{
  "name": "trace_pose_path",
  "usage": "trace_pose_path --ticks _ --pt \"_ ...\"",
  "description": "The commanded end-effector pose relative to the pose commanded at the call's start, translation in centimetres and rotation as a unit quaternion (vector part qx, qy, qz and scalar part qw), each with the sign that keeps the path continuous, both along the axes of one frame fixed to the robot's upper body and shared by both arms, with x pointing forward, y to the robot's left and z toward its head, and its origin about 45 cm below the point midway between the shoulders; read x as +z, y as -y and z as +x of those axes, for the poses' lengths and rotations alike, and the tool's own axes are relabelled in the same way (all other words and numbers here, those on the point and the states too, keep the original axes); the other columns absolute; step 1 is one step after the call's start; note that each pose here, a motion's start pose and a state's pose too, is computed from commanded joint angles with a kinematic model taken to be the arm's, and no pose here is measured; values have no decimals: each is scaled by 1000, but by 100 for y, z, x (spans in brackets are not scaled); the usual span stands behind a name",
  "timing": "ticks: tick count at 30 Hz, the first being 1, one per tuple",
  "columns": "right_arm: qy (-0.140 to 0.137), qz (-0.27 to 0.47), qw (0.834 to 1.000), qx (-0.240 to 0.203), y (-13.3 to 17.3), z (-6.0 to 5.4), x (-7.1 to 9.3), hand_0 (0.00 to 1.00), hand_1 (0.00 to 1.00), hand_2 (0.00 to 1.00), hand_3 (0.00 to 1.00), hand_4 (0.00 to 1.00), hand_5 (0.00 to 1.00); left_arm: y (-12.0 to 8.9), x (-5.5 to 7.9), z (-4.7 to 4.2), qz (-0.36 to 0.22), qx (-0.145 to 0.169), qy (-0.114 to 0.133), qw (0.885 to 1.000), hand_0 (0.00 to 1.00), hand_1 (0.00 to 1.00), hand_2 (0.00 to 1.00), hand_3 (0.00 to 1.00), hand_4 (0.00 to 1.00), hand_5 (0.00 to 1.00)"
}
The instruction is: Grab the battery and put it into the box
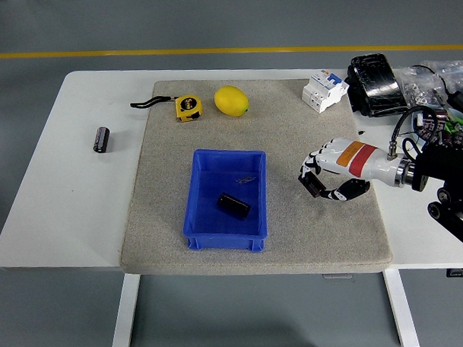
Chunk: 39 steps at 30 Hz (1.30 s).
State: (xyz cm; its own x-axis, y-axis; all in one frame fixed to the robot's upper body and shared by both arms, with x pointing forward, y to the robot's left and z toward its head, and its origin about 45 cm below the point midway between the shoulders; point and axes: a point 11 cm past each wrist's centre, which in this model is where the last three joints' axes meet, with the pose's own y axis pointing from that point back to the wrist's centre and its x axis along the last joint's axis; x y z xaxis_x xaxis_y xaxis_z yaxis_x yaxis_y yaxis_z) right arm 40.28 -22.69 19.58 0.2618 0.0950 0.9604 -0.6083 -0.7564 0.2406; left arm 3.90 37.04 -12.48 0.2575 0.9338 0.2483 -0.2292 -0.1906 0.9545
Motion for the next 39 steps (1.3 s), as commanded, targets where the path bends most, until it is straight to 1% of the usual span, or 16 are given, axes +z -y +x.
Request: trace_pose_path --ticks 6,10,14,16,20,21,25,26,27,32,33,38,39 --pt "24 41 999 -2 -79 47 268 568 504 532 512 551 2 -8 1 -2 2 -1 0 1000 688 704 821 820 721 998" --pt "39 73 997 8 -218 50 472 566 505 534 513 554 2 -22 4 -4 3 -3 0 1000 688 704 821 819 723 998" --pt "43 105 993 31 -445 11 630 566 505 534 513 554 2 -38 6 -17 5 -4 -2 1000 688 704 821 819 723 998" --pt "40 113 992 41 -546 -5 656 573 508 543 518 563 2 -45 8 -22 6 -4 -2 1000 688 703 820 819 722 998" --pt "28 111 991 66 -801 -44 622 573 508 543 518 563 2 -57 9 -28 9 -1 -3 1000 688 703 820 819 722 998" --pt "26 109 991 70 -841 -50 611 587 534 582 615 621 2 -59 9 -28 9 -1 -3 1000 688 704 822 819 722 998" --pt "12 100 991 84 -1023 -70 534 587 534 582 615 621 2 -77 13 -31 12 -1 -3 1000 688 704 822 819 722 998" --pt "8 98 992 84 -1049 -66 510 587 534 582 615 621 2 -81 14 -32 12 -2 -3 1000 688 704 822 819 722 998" --pt "5 94 992 83 -1067 -62 487 613 585 632 694 713 42 -84 15 -32 13 -2 -3 1000 688 704 823 820 720 998" --pt "-16 72 994 76 -1089 -57 366 613 585 632 694 713 42 -98 18 -38 15 -3 -4 1000 688 704 823 820 720 998" --pt "-19 72 995 72 -1071 -52 347 665 664 810 998 874 100 -103 18 -40 15 -3 -5 1000 688 704 823 819 721 998" --pt "-25 80 995 51 -980 -3 327 665 664 810 998 874 100 -109 19 -54 16 -3 -6 1000 688 704 823 819 721 998" --pt "-25 81 995 48 -966 8 333 674 673 843 998 892 94 -109 19 -52 16 -3 -5 1000 688 704 822 819 723 998"
